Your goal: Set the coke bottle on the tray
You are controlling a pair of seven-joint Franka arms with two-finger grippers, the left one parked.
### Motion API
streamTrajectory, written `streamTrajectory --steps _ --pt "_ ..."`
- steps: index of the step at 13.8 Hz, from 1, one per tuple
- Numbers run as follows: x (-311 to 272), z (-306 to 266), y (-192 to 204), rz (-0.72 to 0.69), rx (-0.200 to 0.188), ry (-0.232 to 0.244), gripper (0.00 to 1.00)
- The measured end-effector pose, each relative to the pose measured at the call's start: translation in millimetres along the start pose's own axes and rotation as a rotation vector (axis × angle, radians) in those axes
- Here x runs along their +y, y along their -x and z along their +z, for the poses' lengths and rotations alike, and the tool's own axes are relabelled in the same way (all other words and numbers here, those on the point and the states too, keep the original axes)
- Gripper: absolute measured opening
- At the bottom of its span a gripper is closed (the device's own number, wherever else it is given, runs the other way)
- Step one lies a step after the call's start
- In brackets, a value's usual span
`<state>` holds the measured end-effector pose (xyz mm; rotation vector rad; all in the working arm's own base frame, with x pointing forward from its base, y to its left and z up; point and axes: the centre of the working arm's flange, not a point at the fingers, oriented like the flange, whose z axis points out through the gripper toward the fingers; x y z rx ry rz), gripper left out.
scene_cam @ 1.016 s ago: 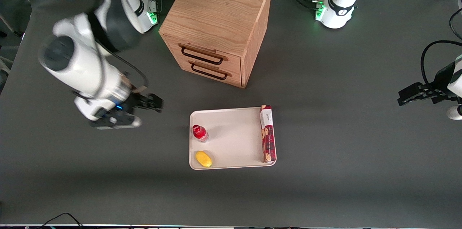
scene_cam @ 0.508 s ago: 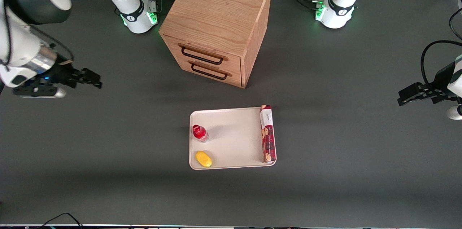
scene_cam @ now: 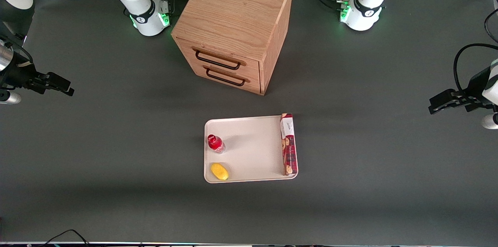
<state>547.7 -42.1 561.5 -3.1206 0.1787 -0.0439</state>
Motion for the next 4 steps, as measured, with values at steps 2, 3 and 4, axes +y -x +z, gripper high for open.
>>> streamTrajectory --steps 2,3,4 --pt "-5 2 -14 -0.006 0.004 0.009 1.0" --pt "-6 3 -21 -0.007 0.007 0.012 1.0" --pt "-7 4 -27 -0.007 0.008 0.015 1.0"
